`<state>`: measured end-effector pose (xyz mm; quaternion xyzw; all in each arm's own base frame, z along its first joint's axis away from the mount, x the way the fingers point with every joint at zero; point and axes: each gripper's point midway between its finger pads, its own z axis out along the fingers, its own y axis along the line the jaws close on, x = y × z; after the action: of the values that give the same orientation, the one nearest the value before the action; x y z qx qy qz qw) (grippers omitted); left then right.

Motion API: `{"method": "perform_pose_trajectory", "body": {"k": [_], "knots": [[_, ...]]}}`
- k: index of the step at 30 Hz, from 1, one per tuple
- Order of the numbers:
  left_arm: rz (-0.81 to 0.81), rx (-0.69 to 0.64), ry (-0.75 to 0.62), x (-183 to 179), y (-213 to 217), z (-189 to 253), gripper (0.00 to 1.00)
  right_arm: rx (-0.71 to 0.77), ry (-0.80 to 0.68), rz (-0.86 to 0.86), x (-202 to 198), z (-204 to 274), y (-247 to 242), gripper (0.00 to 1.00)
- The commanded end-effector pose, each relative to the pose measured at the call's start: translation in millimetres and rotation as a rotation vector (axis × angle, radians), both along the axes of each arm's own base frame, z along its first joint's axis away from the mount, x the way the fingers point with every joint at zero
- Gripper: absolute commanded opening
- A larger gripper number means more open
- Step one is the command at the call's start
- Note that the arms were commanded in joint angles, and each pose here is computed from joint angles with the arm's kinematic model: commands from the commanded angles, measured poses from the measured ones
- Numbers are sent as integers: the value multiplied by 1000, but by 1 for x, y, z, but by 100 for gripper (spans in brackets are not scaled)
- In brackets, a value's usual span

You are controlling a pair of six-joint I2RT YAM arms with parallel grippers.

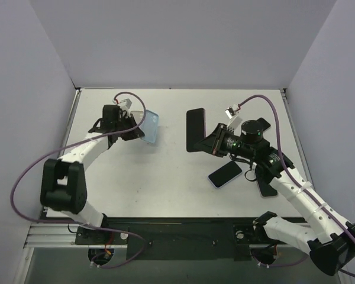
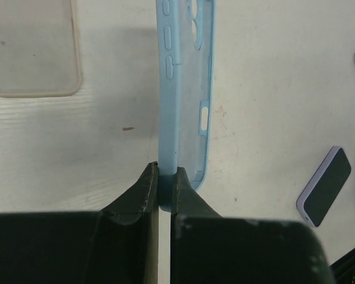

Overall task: Take the phone out of the phone case
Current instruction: Place the phone case at the center of the board, then place the phone at the center of the board, then adjust the phone case at the center of the board.

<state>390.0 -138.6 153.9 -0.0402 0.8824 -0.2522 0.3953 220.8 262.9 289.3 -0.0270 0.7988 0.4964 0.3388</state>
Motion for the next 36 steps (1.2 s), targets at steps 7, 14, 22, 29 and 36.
{"method": "perform_pose_trajectory", "body": {"k": [7,14,22,29,36], "knots": [[-111,-73,178,70,-11,-45,0,63,84,-482,135,-52,-89,0],[-39,0,312,80,2,-70,35,0,143,-869,247,-99,-161,0],[-75,-24,260,88,-11,-61,40,-46,230,-952,315,-153,-187,0],[-89,8,303,97,-18,-81,28,-54,285,-1005,323,-189,-199,0],[31,114,141,99,-2,-54,47,-79,333,-1028,332,-209,-216,0]]}}
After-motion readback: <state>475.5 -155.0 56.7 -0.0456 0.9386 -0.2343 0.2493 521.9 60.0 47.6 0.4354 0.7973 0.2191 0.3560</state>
